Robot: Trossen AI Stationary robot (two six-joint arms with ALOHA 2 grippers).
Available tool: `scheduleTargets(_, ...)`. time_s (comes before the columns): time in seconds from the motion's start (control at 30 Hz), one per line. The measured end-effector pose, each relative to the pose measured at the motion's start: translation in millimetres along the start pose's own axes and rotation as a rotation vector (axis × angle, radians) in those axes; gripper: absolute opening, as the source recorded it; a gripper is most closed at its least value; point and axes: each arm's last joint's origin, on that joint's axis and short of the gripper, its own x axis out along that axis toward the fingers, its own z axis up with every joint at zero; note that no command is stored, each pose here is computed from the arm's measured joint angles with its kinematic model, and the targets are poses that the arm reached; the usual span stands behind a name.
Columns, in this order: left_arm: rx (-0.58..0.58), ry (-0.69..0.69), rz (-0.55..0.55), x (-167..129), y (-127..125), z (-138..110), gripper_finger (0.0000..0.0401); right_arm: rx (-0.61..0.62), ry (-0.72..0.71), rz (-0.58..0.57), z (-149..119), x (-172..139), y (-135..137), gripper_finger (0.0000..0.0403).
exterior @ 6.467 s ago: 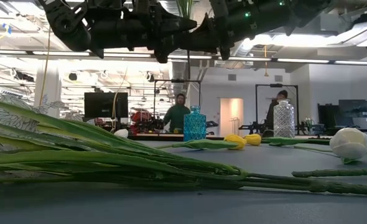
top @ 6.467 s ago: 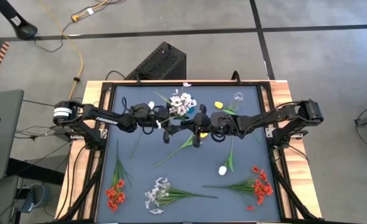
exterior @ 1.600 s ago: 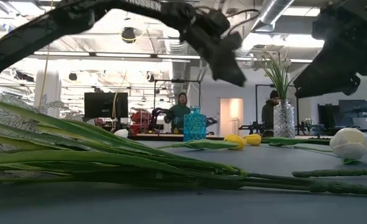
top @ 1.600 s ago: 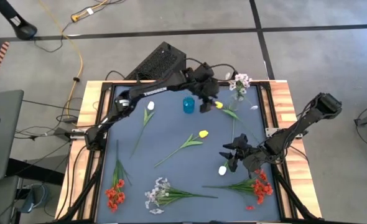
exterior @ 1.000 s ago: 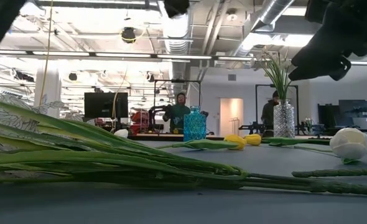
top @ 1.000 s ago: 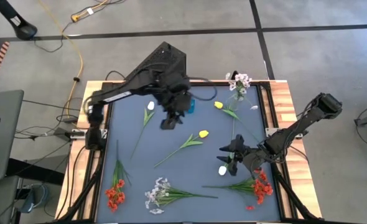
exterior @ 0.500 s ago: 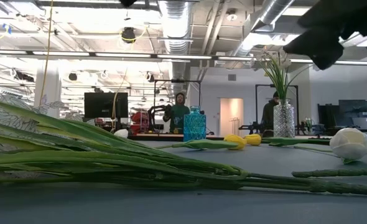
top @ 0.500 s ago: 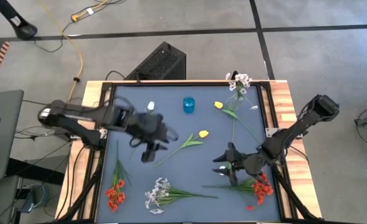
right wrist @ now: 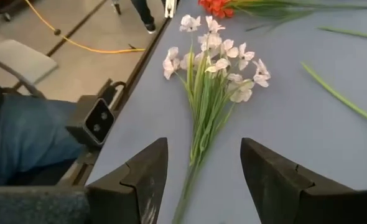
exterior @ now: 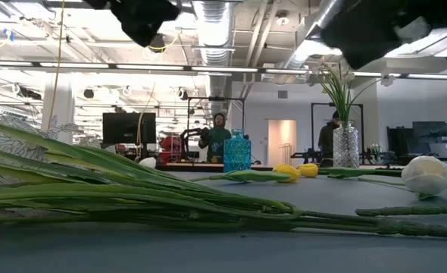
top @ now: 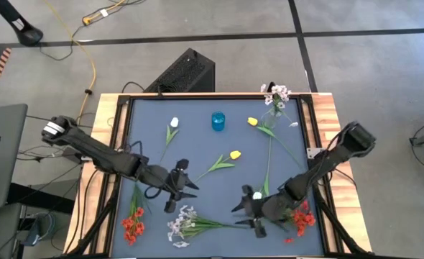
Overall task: Sort flowers into vase by color
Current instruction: Put the white flowers into the transparent vase
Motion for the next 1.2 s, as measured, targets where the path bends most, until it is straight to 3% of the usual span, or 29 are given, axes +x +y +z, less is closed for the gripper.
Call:
scheduleTargets(0.17,0.033,-0.029,-0.021,23,-8,-9,0.0114,0.015,0.058,0.035,-1,32,8,0.0227)
scheduleTargets(0.27,0.049,-0.002,-0.031,31,-12,-17,0.0114,0.007,0.137,0.010,-9,49,12,0.0227)
scheduleTargets(0.37,0.052,0.023,-0.034,36,-15,-22,0.0114,0.079,0.214,-0.029,-15,61,13,0.0223)
scheduleTargets(0.83,0.099,0.012,0.041,35,-13,-21,0.0114,0.199,0.327,-0.104,-46,83,10,0.0184)
scheduleTargets(0.97,0.097,0.013,0.044,35,-13,-21,0.0114,0.129,0.360,-0.144,-65,91,14,0.0145)
scheduleTargets(1.07,0.095,0.002,0.059,35,-13,-20,0.0114,0.079,0.348,-0.195,-73,93,17,0.0089)
scheduleTargets(1.13,0.092,-0.012,0.065,35,-13,-19,0.0114,0.065,0.336,-0.213,-73,92,18,0.0044)
scheduleTargets(1.2,0.089,-0.022,0.065,35,-13,-18,0.0114,0.039,0.329,-0.205,-69,88,20,0.0028)
